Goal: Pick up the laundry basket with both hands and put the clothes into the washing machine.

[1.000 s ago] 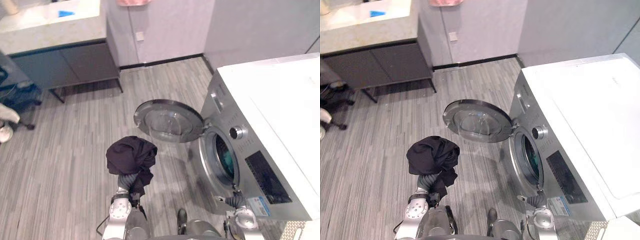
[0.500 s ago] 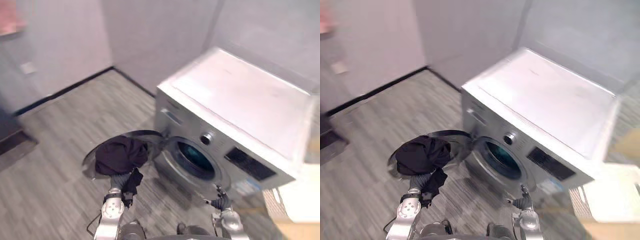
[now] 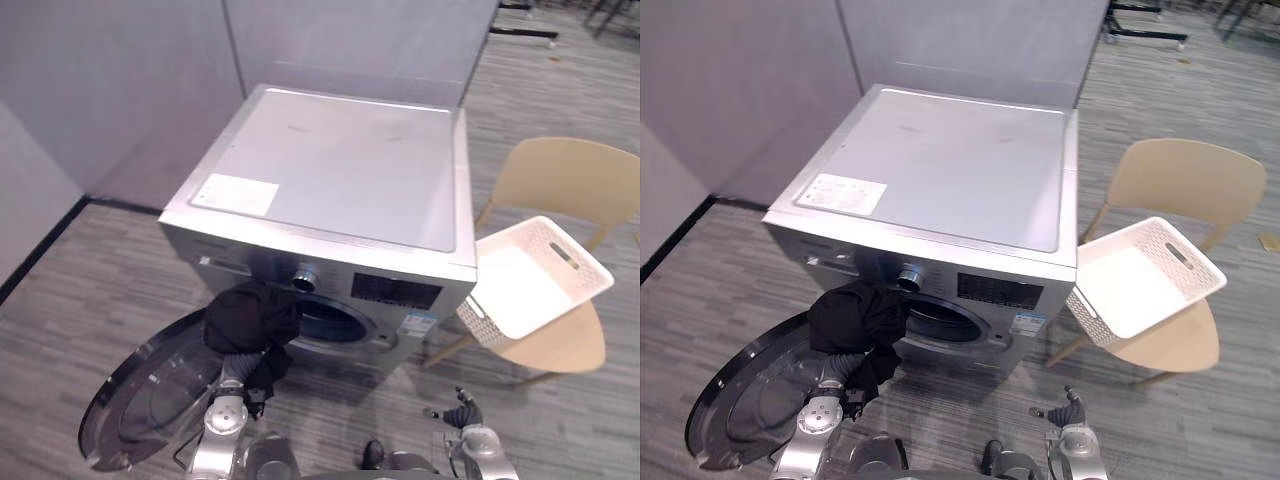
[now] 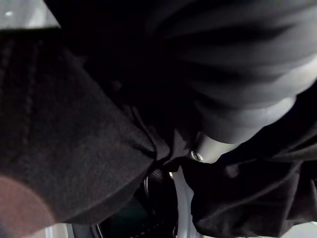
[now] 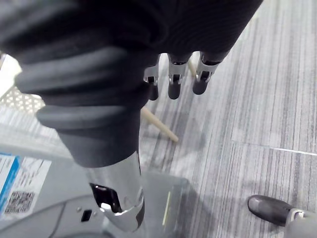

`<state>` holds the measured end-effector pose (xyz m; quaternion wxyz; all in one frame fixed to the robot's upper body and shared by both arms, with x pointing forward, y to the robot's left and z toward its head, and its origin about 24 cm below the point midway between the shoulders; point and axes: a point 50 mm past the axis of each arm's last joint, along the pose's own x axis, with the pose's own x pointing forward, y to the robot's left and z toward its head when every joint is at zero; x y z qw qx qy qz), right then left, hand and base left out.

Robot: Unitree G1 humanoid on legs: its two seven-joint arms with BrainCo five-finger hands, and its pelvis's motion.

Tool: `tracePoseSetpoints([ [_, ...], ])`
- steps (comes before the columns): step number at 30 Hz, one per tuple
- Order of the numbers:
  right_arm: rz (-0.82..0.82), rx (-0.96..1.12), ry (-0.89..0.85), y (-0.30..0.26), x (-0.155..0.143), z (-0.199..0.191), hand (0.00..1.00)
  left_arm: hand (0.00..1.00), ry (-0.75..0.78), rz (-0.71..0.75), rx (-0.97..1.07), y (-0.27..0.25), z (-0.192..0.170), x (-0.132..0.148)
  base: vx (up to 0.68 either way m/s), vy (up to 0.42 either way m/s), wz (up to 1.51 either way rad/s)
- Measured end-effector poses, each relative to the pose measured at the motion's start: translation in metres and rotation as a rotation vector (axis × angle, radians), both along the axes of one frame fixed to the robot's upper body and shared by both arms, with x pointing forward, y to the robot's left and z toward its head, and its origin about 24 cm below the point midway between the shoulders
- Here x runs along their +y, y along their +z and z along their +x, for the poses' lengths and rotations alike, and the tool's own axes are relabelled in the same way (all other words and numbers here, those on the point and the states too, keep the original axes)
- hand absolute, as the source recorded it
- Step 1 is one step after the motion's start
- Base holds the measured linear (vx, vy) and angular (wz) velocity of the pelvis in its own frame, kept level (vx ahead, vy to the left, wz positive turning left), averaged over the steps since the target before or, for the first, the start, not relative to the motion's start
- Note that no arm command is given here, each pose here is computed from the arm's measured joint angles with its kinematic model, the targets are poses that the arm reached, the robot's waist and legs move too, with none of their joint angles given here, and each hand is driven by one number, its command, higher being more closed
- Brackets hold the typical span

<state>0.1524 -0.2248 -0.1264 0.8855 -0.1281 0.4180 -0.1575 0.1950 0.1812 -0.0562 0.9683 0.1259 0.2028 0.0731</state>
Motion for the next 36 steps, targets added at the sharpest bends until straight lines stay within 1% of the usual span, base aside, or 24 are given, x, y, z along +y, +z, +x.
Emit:
tracePoseSetpoints([
  [2,-0.025,0.009,-0.016,0.0,-0.007,-0.004,0.0,1.0,0.002,-0.013,-0.005,0.0,0.001,-0.004,0.1,0.205,-0.8],
  [4,0.007,-0.01,-0.016,0.0,0.006,-0.002,0.0,1.0,0.003,0.01,-0.047,0.01,0.008,0.001,0.1,0.174,-0.32],
  [6,0.015,-0.032,-0.019,0.003,0.008,0.003,0.0,1.0,0.01,0.02,-0.104,0.021,0.017,0.001,-0.03,0.108,-0.14],
  [8,0.009,-0.149,-0.017,0.021,0.011,0.033,0.0,1.0,0.028,0.006,-0.19,0.039,0.029,0.0,-0.18,0.116,-0.32],
  [11,0.005,-0.268,0.008,0.043,0.019,0.062,0.0,1.0,0.041,-0.009,-0.259,0.055,0.047,-0.003,-0.21,0.045,-0.26],
  [17,0.013,-0.481,-0.009,0.085,0.03,0.101,0.0,1.0,0.045,-0.035,-0.44,0.1,0.087,-0.015,-0.19,-0.018,-0.23],
  [19,0.002,-0.566,-0.023,0.104,0.031,0.112,0.0,1.0,0.045,-0.038,-0.545,0.13,0.106,-0.021,-0.15,-0.028,-0.2],
  [20,-0.001,-0.582,-0.025,0.108,0.031,0.115,0.0,1.0,0.042,-0.042,-0.568,0.137,0.109,-0.023,-0.14,-0.041,-0.13],
  [22,-0.01,-0.66,-0.035,0.126,0.029,0.123,0.0,1.0,0.045,-0.048,-0.675,0.169,0.123,-0.029,-0.11,-0.05,-0.18],
  [23,-0.013,-0.683,-0.039,0.131,0.029,0.125,0.0,1.0,0.047,-0.045,-0.698,0.176,0.125,-0.029,-0.07,-0.049,-0.16],
  [26,-0.017,-0.815,-0.068,0.158,0.028,0.132,0.0,1.0,0.047,-0.017,-0.829,0.221,0.141,-0.032,-0.05,-0.062,-0.02],
  [27,-0.018,-0.826,-0.068,0.16,0.028,0.132,0.0,1.0,0.048,-0.013,-0.845,0.226,0.142,-0.032,-0.03,-0.071,-0.02],
  [29,-0.017,-0.889,-0.068,0.171,0.029,0.133,0.0,1.0,0.052,0.028,-0.944,0.26,0.148,-0.031,-0.03,-0.063,-0.01],
  [30,-0.016,-0.901,-0.067,0.173,0.029,0.133,0.0,1.0,0.055,0.04,-0.97,0.268,0.149,-0.03,-0.03,-0.048,0.02],
  [32,-0.001,-0.941,-0.068,0.179,0.032,0.133,0.0,1.0,0.078,0.087,-1.079,0.307,0.152,-0.025,-0.03,-0.052,0.0],
  [34,0.006,-0.965,-0.064,0.183,0.034,0.133,0.0,1.0,0.088,0.132,-1.148,0.334,0.154,-0.021,-0.03,-0.042,-0.1],
  [36,0.006,-0.981,-0.061,0.185,0.034,0.133,0.0,1.0,0.105,0.177,-1.174,0.356,0.16,-0.018,-0.01,-0.029,-0.14],
])
